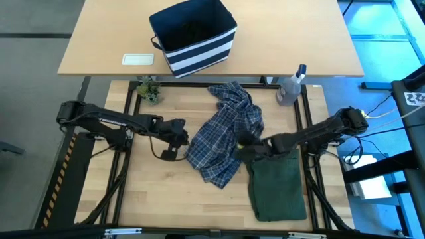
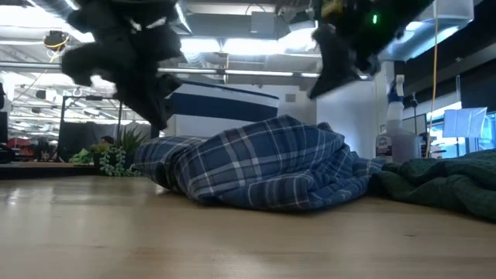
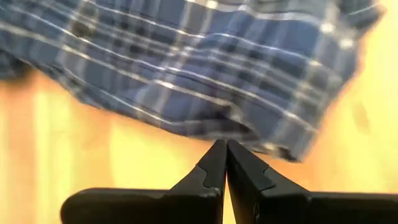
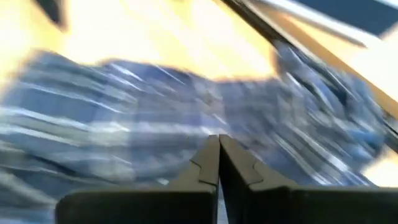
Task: Fold Laundry from Bin
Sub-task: Fold the blue checkered pants
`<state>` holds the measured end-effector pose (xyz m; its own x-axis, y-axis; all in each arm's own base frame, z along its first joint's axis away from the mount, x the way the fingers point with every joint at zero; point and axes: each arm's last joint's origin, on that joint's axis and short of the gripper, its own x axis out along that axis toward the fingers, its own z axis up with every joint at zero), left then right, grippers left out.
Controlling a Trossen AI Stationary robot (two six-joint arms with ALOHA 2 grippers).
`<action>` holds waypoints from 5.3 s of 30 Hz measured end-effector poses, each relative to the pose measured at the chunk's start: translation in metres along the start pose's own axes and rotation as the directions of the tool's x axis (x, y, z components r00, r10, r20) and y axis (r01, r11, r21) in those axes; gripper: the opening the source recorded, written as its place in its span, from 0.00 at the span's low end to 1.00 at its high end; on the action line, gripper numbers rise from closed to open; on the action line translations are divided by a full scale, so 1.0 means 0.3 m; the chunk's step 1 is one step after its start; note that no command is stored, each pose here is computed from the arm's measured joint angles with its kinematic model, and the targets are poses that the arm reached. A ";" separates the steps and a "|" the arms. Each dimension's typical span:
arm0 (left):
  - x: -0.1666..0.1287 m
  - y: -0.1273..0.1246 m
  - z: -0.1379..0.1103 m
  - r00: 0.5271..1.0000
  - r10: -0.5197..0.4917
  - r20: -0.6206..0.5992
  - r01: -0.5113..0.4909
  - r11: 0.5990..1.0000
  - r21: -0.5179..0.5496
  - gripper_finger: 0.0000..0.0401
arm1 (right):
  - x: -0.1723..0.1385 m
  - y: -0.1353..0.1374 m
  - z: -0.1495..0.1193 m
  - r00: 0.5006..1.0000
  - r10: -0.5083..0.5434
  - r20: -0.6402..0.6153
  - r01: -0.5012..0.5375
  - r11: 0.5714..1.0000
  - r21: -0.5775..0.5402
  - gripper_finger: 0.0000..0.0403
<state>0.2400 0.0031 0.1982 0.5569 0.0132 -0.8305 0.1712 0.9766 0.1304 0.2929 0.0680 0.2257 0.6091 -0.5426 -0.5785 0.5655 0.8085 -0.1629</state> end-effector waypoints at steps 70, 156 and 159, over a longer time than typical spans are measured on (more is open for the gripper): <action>0.162 -0.071 -0.110 0.973 -0.104 0.207 0.176 0.913 -0.368 0.51 | 0.231 0.424 0.031 0.823 0.448 -0.348 -0.564 0.713 -0.416 0.30; 0.103 -0.056 -0.026 0.976 0.174 0.132 -0.154 0.977 -0.145 0.30 | 0.125 0.396 0.183 0.827 0.345 -0.444 -0.541 0.704 -0.461 0.38; 0.104 -0.036 -0.027 0.978 0.151 0.140 -0.132 0.981 -0.142 0.29 | 0.126 0.413 0.199 0.813 0.417 -0.406 -0.575 0.689 -0.441 0.40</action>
<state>0.2489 -0.0052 0.1667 0.6848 0.1307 -0.7169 -0.0205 0.9868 0.1604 0.4192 0.1342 0.2315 0.5051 -0.0108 -0.8630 -0.2054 0.9697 -0.1324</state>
